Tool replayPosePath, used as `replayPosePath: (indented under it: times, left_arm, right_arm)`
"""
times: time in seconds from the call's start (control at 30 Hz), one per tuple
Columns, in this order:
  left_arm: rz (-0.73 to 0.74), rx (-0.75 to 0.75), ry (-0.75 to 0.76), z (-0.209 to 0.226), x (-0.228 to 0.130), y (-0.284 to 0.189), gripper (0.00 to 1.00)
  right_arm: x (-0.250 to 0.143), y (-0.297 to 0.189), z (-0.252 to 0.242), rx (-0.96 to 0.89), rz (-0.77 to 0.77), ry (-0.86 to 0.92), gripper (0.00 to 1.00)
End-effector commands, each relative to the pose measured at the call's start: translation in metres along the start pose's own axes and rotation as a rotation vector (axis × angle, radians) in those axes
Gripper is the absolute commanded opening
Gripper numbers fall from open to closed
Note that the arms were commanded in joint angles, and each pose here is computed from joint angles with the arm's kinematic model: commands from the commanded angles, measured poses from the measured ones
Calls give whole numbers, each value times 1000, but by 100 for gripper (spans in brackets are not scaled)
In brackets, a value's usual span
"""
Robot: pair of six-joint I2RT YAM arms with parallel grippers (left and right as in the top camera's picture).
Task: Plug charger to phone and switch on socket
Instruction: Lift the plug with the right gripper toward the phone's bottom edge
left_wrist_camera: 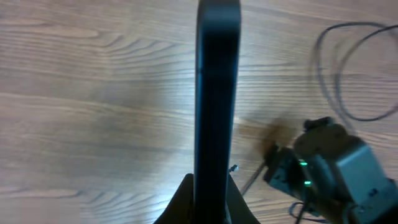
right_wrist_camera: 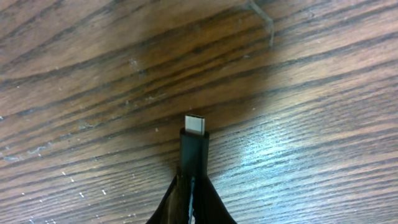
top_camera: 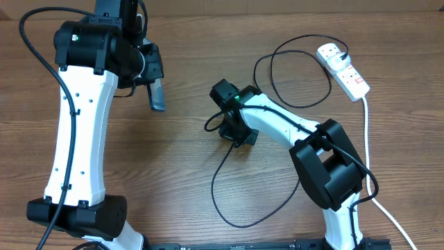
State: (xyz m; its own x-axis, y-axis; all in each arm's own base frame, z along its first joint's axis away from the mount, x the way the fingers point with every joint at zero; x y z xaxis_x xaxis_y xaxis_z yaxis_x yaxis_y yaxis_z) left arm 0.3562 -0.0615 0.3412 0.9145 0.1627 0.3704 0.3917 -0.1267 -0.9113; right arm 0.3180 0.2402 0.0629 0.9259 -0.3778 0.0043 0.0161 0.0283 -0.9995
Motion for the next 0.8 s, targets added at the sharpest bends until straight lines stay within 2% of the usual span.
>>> replayPosePath:
  times: [0.0,0.1,0.23,0.3,0.4,0.57,0.77]
  left_arm:
    - [21,-209,-2,-25,-1,-5,4]
    - [4,-334,4,-37,6,-9,4]
    - [-41,-451,3,-41,19,-16,4]
    - [-62,-570,-2,-40,28,-24,4]
    - [-99,-685,-2,-36,39,-35,4]
    - [-94,-858,1,-37,43,-51,4]
    - [-79,-908,65,-42,36,-54,4]
  right_arm:
    - [11,-39,9,97,-51,-28,4]
    - [9,-78,7,170,-100,-38,4]
    - [-2,-140,4,294,-196,-172,4]
    - [-14,-178,-6,354,-249,-240,4]
    - [-29,-205,-18,399,-274,-270,4]
    - [-68,-238,-10,561,-263,-554,4]
    - [-101,-259,5,659,-312,-671,4]
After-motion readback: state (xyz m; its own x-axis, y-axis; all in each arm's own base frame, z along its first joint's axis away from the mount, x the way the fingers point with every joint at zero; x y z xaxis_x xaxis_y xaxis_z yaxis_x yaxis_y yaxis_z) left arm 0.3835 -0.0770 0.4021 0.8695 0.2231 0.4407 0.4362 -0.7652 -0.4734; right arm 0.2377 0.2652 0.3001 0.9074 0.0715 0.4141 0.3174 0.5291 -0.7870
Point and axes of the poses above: each gripper's point midway between its finger pads, its own y axis out along the fingers, its own z axis along the line the jaws close on, x = y × z, the point moved 6 cm from there along -y, back along the fingers, and after that the axes turned 2 degrees about y, right-handed, at the moved point
